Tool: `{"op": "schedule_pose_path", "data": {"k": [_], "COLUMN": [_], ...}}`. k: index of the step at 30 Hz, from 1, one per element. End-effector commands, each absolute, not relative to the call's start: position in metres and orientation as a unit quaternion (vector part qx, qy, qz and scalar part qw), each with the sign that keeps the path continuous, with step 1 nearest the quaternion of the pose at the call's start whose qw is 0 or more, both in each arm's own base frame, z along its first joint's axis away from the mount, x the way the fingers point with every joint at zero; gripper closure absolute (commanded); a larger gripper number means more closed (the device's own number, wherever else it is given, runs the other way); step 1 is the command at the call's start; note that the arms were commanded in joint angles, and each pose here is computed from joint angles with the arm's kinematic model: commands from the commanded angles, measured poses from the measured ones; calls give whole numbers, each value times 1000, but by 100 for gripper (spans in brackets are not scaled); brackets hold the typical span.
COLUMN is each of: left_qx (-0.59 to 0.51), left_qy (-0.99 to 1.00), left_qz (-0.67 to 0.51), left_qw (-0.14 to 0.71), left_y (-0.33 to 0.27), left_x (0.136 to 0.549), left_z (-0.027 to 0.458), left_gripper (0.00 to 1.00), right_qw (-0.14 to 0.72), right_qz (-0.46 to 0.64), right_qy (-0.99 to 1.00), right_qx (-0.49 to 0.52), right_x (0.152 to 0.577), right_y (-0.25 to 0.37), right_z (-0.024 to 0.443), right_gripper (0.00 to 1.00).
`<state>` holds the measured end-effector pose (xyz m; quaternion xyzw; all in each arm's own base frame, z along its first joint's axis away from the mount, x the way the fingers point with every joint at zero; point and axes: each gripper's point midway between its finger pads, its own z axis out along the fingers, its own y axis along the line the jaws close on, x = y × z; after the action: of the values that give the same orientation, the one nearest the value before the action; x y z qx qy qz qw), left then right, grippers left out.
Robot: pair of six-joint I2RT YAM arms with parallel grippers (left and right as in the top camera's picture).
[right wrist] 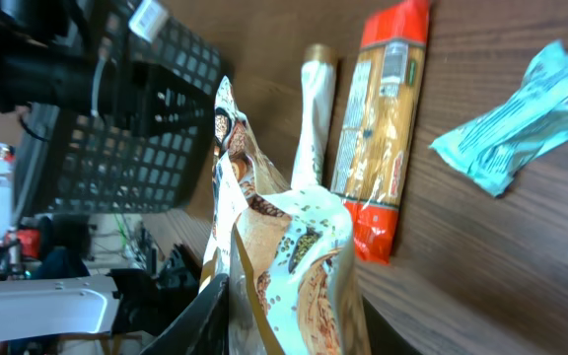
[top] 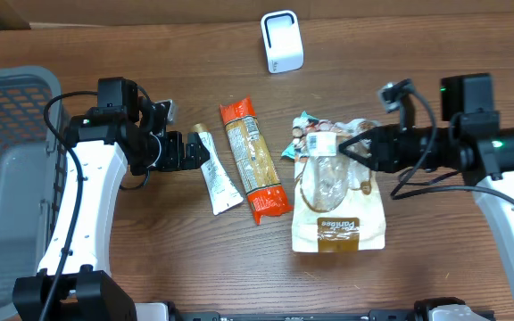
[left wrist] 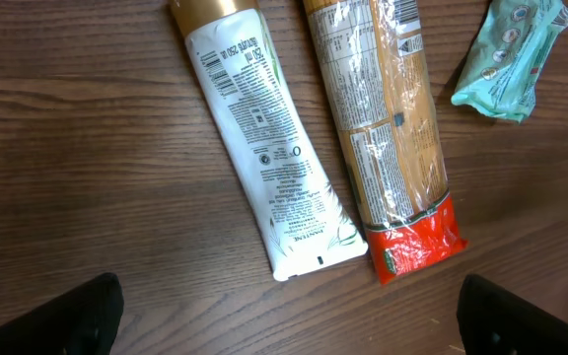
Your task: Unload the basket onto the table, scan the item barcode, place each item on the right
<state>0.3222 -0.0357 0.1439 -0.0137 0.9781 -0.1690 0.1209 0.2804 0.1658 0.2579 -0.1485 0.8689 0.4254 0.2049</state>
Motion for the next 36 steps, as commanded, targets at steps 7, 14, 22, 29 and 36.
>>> {"op": "schedule_pose_path", "data": {"k": [7,14,22,29,36], "left_qx": [-4,-4,-4,-4,-4], "left_qy": [979,979,979,979,979], "left_qz": [-166,-166,-166,-166,-166], "left_qw": [120,120,120,120,120], "left_y": [-36,-36,-36,-36,-36], "left_x": [322,322,322,322,322], "left_z": [142,142,142,142,142], "left_gripper": [0,0,0,0,0], "right_qw": [314,417,474,506,556], "right_qz": [254,47,-98,-241,-367], "right_qy": [904,899,852,770,666], "right_qx": [-140,-126,-200,-306,-337], "right_x": [319,382,457,509,564], "right_y": [171,182,200,209,215], "right_z": [297,285,254,245,242], "right_gripper": [73,76,85,87,85]}}
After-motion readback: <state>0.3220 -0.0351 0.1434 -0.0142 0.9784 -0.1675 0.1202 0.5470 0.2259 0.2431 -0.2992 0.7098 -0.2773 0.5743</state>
